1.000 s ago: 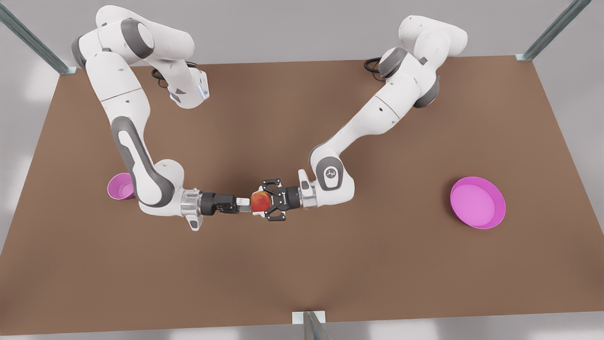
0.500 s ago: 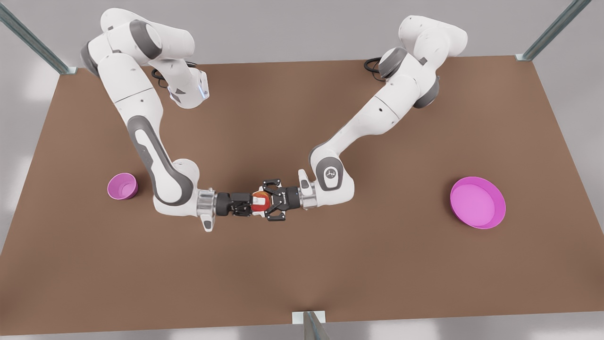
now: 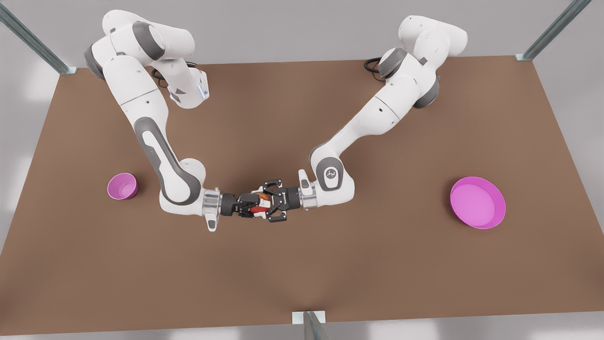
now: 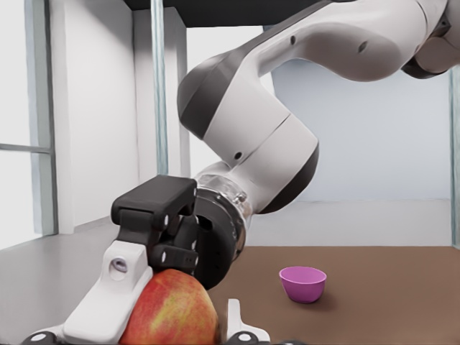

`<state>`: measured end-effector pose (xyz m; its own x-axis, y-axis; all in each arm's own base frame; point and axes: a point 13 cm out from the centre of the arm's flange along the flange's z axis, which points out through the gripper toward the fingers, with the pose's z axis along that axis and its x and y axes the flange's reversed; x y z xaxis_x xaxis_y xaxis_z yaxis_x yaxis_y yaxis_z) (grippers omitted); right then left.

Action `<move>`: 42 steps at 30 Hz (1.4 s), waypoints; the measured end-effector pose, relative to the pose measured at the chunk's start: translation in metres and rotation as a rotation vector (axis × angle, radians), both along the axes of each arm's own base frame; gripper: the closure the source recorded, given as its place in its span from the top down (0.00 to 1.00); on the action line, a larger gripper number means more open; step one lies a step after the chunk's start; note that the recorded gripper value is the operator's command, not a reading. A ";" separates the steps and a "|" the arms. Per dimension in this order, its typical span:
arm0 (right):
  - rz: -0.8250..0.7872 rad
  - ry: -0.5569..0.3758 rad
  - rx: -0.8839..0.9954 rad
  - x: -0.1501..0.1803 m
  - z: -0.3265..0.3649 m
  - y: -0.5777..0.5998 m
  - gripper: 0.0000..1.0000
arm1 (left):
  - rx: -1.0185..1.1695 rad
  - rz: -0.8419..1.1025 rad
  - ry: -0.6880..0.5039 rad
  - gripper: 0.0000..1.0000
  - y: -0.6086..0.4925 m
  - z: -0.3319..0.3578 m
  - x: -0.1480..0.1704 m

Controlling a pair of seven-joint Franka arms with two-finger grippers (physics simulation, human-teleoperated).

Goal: Use the left arm to pick up the apple from the plate, transfer it to the gripper of the right arm, and then use the right arm to place it into the bowl

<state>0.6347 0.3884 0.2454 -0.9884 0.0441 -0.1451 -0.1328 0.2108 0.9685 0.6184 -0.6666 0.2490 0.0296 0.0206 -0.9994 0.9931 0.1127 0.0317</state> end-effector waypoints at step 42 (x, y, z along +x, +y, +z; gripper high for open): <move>0.512 -0.098 -0.810 -0.099 -0.076 -0.509 0.55 | 1.531 0.564 0.850 1.00 0.652 0.163 -0.010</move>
<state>0.5356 -0.1203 0.1697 -0.8420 -0.5389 -0.0249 -0.4670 0.7050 0.5338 0.6084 -0.0142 0.4123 -0.7461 0.6454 0.1635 0.6522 0.7579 -0.0156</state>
